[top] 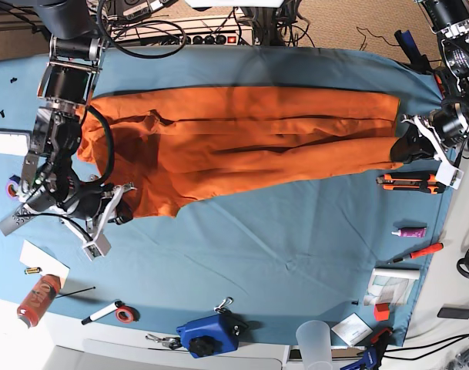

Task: Layout the t-shirt on the table in an organized manner, then fold the t-shirt properly

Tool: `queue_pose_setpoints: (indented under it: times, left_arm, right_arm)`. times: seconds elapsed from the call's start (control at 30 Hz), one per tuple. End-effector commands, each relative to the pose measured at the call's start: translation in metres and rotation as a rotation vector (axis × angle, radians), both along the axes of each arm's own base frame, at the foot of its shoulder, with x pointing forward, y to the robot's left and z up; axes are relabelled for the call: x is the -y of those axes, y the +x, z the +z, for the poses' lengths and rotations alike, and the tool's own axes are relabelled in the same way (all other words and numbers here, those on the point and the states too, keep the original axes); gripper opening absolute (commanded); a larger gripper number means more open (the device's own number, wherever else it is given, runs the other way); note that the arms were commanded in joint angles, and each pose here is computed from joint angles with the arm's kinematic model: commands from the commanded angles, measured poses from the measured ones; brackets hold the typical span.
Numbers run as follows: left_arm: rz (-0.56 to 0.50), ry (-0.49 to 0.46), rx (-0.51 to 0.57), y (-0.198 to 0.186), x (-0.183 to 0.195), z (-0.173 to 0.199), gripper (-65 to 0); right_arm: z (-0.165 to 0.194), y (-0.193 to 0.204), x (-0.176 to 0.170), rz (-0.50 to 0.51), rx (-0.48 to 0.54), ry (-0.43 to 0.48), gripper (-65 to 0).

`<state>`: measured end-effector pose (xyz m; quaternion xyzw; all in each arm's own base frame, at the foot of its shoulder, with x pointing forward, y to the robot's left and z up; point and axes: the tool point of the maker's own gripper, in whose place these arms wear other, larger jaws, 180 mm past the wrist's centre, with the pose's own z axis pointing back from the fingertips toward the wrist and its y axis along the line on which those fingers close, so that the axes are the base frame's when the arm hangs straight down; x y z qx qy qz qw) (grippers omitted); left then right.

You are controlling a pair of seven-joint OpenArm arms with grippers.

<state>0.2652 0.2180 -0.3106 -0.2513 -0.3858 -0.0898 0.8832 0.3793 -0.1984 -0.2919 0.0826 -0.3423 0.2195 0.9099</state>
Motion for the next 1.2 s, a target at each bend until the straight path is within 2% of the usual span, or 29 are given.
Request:
queue_pose_setpoints:
  times: [0.0, 0.1, 0.27, 0.63, 0.93, 1.17]
  left_arm:
    - [-0.003, 0.002, 0.053, 0.007, -0.003, 0.015, -65.0]
    - [-0.008, 0.006, 0.037, 0.004, -0.003, 0.011, -65.0]
    - [-0.021, -0.023, 0.014, -0.006, 0.002, 0.007, -65.0]
    - [-0.025, -0.03, 0.012, -0.007, 0.003, 0.007, -65.0]
    - [-0.034, -0.02, -0.04, -0.019, 0.003, -0.004, -65.0]
    - [-0.029, -0.018, -0.033, -0.018, 0.003, -0.004, -65.0]
  right_arm:
    - [0.025, 0.009, 0.004, 0.001, 0.079, -0.007, -65.0]
    - [0.032, 0.001, 0.01, -0.007, 0.11, -0.012, -65.0]
    - [0.042, -0.026, 0.028, -0.064, 0.166, 0.075, -65.0]
    - [0.033, -0.086, 0.079, -0.189, 0.174, 0.163, -65.0]
    - [-0.003, -0.124, 0.085, -0.218, 0.046, 0.14, -65.0]
    - [-0.038, -0.15, 0.097, -0.299, -0.032, 0.042, -65.0]
